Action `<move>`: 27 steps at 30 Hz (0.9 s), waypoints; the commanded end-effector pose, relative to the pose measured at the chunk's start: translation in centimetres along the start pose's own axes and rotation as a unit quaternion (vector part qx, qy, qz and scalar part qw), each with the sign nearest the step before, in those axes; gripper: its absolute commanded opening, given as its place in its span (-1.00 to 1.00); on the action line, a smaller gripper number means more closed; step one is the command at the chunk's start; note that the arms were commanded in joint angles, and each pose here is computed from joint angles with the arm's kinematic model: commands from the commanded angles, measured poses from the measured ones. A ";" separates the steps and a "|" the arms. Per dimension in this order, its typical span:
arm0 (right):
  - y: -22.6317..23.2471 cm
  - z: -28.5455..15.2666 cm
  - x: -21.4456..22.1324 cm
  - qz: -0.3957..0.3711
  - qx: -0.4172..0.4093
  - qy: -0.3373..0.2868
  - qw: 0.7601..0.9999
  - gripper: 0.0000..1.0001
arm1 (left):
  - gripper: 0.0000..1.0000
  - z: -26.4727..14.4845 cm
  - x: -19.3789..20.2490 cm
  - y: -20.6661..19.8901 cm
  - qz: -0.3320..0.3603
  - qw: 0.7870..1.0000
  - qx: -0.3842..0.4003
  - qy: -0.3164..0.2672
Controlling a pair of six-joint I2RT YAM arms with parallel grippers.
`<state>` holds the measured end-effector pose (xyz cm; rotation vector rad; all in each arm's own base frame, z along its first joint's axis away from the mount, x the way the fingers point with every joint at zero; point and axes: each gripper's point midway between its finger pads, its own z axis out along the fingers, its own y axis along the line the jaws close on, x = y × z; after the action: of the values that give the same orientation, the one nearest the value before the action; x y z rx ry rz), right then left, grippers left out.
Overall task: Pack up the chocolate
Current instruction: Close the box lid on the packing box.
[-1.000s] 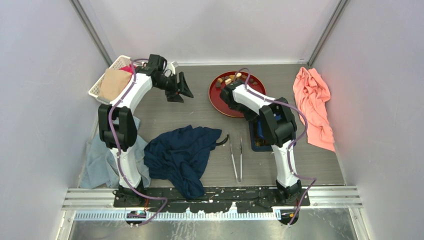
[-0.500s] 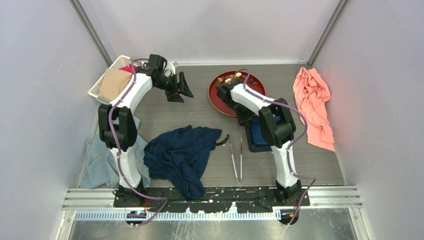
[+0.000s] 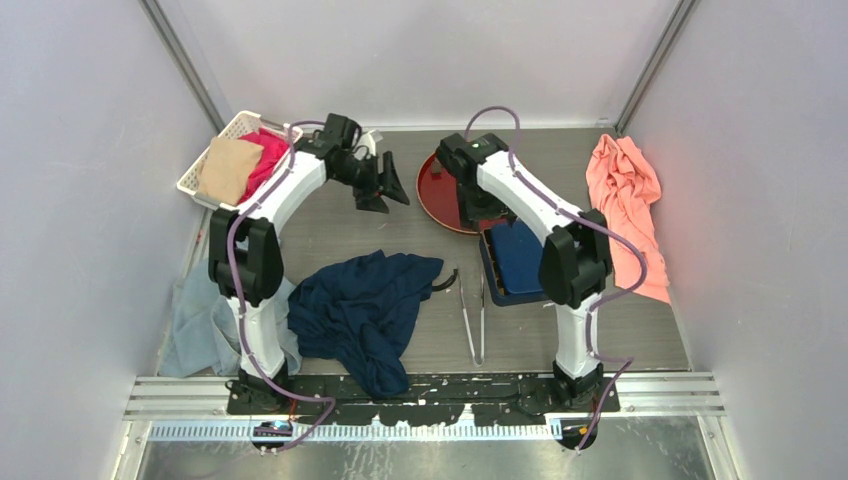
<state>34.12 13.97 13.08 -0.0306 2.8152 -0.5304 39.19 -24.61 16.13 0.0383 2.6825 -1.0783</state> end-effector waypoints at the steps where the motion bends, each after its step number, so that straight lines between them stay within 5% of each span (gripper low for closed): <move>1: -2.6 -4.3 -2.0 0.085 -0.063 -0.059 0.993 0.50 | 0.30 0.3 0.4 -5.2 0.036 0.999 0.032 -0.022; 5: -6.6 -1.1 -1.0 0.225 -0.124 -0.030 0.966 0.40 | 0.29 4.0 2.2 -6.9 0.045 0.999 0.013 0.002; 9: -12.4 2.9 0.9 0.386 -0.109 -0.021 0.916 -0.11 | 0.27 7.6 3.9 -9.4 0.063 0.998 0.007 0.022; 14: -17.5 7.0 3.7 0.502 -0.077 -0.002 0.861 -0.42 | 0.17 11.3 6.4 -12.5 0.114 0.992 0.005 0.057; 27: -20.2 11.6 4.3 0.500 -0.024 0.016 0.866 -0.50 | 0.02 16.2 8.2 -11.5 0.143 0.985 -0.026 0.096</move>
<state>30.98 -7.68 8.67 1.3496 2.4461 -0.1578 32.28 -44.96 9.35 0.5221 2.8003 -0.9838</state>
